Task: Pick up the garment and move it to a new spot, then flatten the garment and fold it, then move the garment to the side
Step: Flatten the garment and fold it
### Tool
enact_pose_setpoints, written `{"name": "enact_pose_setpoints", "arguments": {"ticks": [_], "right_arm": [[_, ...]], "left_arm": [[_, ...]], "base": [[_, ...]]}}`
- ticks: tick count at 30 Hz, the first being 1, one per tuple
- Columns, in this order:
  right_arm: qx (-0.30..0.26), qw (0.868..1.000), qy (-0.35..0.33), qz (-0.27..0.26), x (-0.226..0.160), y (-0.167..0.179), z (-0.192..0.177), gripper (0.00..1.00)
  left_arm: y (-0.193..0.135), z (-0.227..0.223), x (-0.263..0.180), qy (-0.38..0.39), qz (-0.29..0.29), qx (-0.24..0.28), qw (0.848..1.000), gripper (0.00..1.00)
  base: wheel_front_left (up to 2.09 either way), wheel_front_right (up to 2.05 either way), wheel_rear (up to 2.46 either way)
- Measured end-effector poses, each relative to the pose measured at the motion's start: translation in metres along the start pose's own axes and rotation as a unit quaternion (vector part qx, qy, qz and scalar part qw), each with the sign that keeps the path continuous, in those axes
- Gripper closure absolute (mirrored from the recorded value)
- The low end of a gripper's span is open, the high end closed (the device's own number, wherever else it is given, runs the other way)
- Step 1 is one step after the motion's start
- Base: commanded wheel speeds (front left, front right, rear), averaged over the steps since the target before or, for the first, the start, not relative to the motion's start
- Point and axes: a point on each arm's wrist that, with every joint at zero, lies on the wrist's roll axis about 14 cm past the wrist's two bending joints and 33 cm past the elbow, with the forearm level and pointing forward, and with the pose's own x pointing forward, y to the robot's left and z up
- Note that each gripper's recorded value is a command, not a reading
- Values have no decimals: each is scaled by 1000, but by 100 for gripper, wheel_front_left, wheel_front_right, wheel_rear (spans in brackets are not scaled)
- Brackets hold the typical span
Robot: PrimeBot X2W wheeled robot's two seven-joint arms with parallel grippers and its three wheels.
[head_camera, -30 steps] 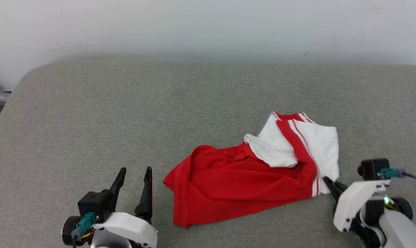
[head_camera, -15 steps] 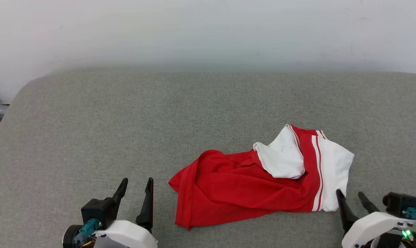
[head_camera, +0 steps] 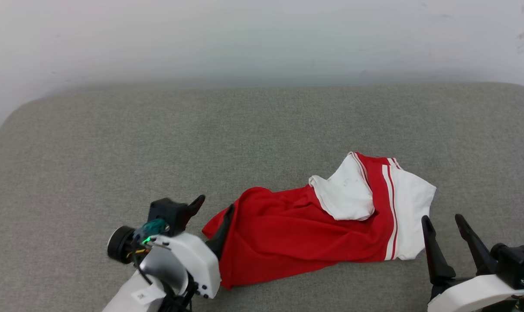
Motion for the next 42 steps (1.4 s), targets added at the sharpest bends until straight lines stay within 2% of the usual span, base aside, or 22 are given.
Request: {"name": "enact_pose_setpoints", "arguments": {"ticks": [4,8,15,20,23,24,25,27,29,30,35,42], "right_arm": [[5,1000,5,7,1,5,0,0],[10,1000,8,6,4,6,-3,0],[28,999,18,-17,3,-8,-12,0],[42,997,37,-46,-5,-23,-28,0],[47,996,43,-57,-7,-29,-34,0],[49,996,45,-58,-8,-30,-35,0],[50,996,45,-58,-8,-29,-36,0],[57,996,45,-54,-8,-27,-36,0],[59,996,46,-50,-7,-24,-37,0],[62,996,44,-49,-6,-23,-36,0],[67,996,40,-45,-5,-21,-35,0],[62,997,31,-28,-5,-12,-28,0]], "left_arm": [[-29,4,28,36,-70,27,997,0],[-50,-8,51,98,-124,59,986,0],[-40,-54,80,225,-134,107,959,0],[-31,-100,78,334,-140,133,923,0],[-29,-111,76,383,-145,145,901,0],[-29,-114,74,398,-147,147,894,10],[-30,-117,70,417,-149,143,885,55],[-28,-119,65,432,-153,151,876,100],[-27,-120,62,435,-156,158,873,100],[-24,-118,62,428,-154,159,876,100],[-17,-110,57,391,-141,131,900,100],[10,-98,22,347,-76,83,931,100]], "base": [[0,0,0],[0,0,0],[0,0,0],[0,0,0],[0,0,0],[0,0,0],[0,0,0],[0,0,0],[0,0,0],[0,0,0],[0,0,0],[0,0,0]]}}
